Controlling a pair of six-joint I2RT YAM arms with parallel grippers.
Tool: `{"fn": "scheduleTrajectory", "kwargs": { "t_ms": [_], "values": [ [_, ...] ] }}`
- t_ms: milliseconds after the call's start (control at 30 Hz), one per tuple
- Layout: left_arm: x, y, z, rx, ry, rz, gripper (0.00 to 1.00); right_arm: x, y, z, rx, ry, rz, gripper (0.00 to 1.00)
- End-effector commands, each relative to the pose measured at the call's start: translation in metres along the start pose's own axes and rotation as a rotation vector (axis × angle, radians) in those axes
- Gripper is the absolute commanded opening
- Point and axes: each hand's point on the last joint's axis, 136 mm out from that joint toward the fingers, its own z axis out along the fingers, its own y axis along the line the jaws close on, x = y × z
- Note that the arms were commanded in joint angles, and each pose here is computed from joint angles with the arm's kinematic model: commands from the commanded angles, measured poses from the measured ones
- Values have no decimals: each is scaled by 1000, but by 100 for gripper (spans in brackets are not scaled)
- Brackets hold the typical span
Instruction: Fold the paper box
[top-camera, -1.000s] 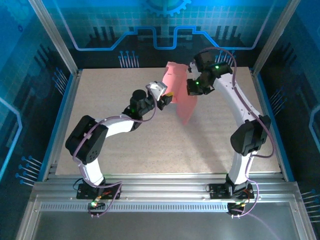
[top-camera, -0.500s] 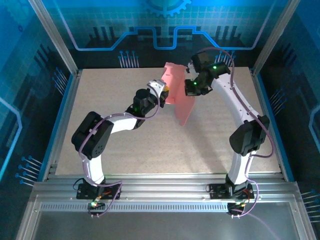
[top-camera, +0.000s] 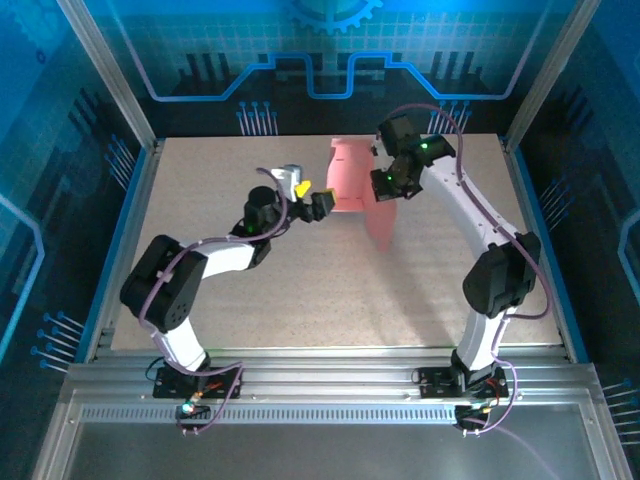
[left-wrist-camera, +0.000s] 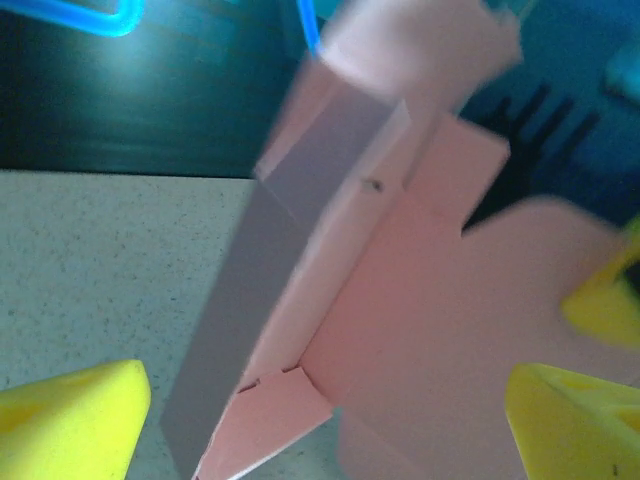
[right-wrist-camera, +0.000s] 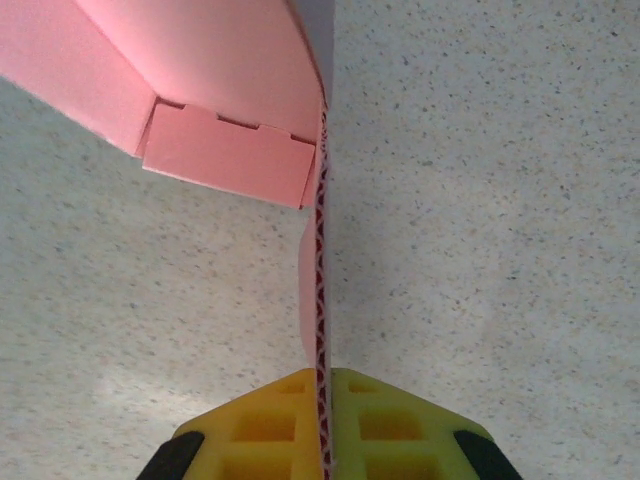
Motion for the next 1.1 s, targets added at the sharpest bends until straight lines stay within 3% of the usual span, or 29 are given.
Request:
{"fn": "scheduleTrajectory", "kwargs": {
  "t_ms": [0,167,267,1067],
  "values": [
    [-24,-9,-11,64,-2,-338,93,-15,2,-18,47,-138,-95,0],
    [-25,3,-6,46,53,-578,91,-15,8,-17,58,-194,-148,0],
    [-24,6,0,39,83,-650,88,-13,11,-15,55,-203,-165,0],
    [20,33,11,-65,173,-682,76,3,40,-9,6,-161,-274,0]
  ]
}}
